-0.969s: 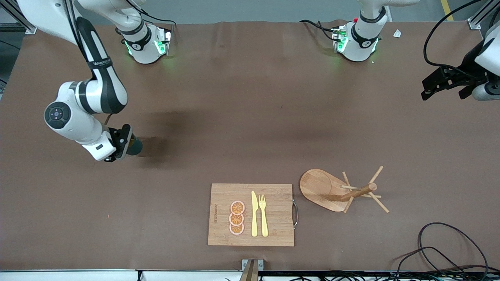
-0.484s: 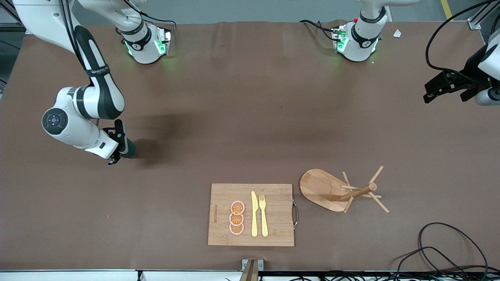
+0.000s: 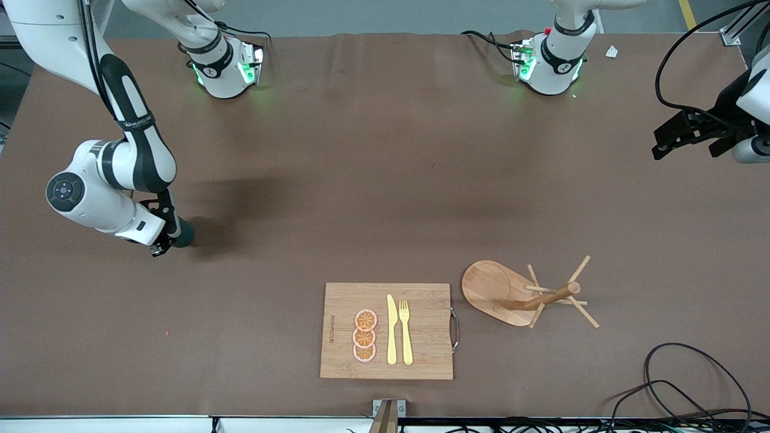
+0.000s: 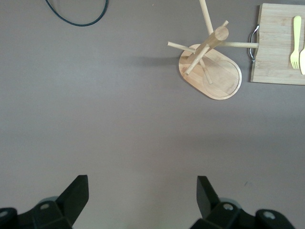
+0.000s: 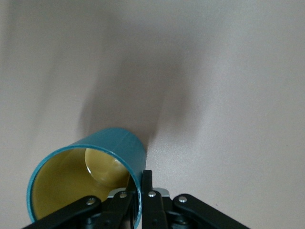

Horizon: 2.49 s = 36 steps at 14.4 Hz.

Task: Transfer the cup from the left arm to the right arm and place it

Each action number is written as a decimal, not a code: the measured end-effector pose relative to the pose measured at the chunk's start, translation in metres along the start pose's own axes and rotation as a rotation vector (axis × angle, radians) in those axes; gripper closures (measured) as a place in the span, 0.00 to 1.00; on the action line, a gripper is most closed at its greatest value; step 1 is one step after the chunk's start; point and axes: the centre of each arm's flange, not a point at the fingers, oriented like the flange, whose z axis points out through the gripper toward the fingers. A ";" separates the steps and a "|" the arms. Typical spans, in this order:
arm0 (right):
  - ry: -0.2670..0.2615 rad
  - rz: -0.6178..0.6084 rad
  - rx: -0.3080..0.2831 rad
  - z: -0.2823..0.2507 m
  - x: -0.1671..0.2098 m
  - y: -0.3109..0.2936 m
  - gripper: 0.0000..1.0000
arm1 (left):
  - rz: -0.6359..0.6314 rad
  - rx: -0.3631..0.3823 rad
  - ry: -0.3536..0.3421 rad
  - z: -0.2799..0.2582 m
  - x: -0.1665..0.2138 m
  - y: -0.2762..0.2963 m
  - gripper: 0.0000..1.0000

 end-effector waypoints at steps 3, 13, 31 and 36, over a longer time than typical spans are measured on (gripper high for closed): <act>0.000 -0.022 -0.001 0.000 0.001 0.001 0.95 | 0.000 0.000 0.001 0.000 0.000 0.000 0.00; 0.075 0.237 0.101 -0.032 -0.004 0.014 0.01 | 0.000 0.000 0.001 -0.001 0.000 0.001 0.00; 0.018 1.397 0.195 -0.232 -0.018 0.031 0.00 | 0.000 0.000 0.000 0.001 0.001 0.001 0.00; -0.070 1.805 0.175 -0.279 0.022 0.030 0.00 | 0.000 0.000 0.000 0.001 0.001 0.001 0.00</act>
